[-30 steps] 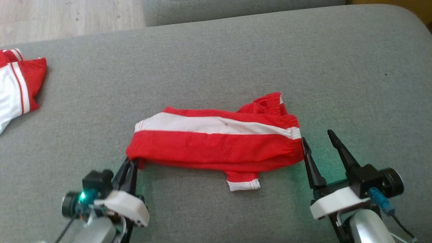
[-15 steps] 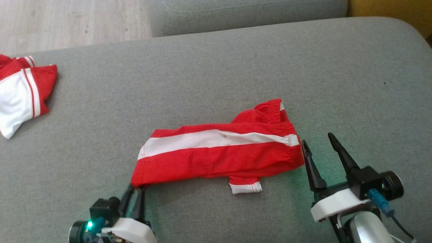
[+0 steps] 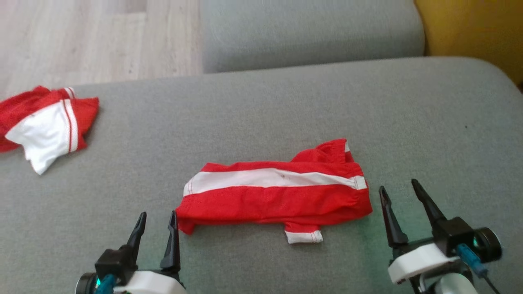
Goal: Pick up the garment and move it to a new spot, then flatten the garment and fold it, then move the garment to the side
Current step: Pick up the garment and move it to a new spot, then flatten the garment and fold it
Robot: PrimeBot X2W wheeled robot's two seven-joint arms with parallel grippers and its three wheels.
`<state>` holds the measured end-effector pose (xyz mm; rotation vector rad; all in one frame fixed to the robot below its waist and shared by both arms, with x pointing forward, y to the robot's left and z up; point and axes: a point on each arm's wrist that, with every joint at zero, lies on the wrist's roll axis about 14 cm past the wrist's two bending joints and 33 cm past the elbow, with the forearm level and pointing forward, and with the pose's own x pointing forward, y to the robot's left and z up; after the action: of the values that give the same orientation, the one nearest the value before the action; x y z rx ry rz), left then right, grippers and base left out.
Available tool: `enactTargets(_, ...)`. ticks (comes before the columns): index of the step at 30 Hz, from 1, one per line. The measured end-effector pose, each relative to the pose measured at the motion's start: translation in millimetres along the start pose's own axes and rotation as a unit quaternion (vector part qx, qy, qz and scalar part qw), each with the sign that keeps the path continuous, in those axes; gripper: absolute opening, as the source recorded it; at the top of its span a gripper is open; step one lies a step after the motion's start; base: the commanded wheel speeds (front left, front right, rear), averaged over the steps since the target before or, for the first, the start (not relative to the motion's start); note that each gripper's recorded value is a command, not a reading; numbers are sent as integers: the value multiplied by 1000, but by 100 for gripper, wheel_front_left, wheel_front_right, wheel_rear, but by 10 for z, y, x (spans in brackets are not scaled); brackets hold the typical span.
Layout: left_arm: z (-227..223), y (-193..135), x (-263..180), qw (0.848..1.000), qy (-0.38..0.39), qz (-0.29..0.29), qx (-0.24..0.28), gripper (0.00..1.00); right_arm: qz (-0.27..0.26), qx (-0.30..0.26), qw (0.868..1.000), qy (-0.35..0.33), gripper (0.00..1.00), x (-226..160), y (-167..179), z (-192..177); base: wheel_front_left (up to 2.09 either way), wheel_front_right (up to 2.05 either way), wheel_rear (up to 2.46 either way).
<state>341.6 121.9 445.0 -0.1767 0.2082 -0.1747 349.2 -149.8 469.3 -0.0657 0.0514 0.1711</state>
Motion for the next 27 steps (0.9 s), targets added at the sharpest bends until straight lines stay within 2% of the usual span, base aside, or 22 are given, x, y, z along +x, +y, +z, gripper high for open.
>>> enactTargets(9,203,79,-167,999,-39,22,-4,100,3,3,1000,-16,100,-64,32,106,0,0,0)
enactTargets(27,-26,173,-297,999,-8,43,-23,100,11,16,1000,-4,100,-151,116,11,0,0,0)
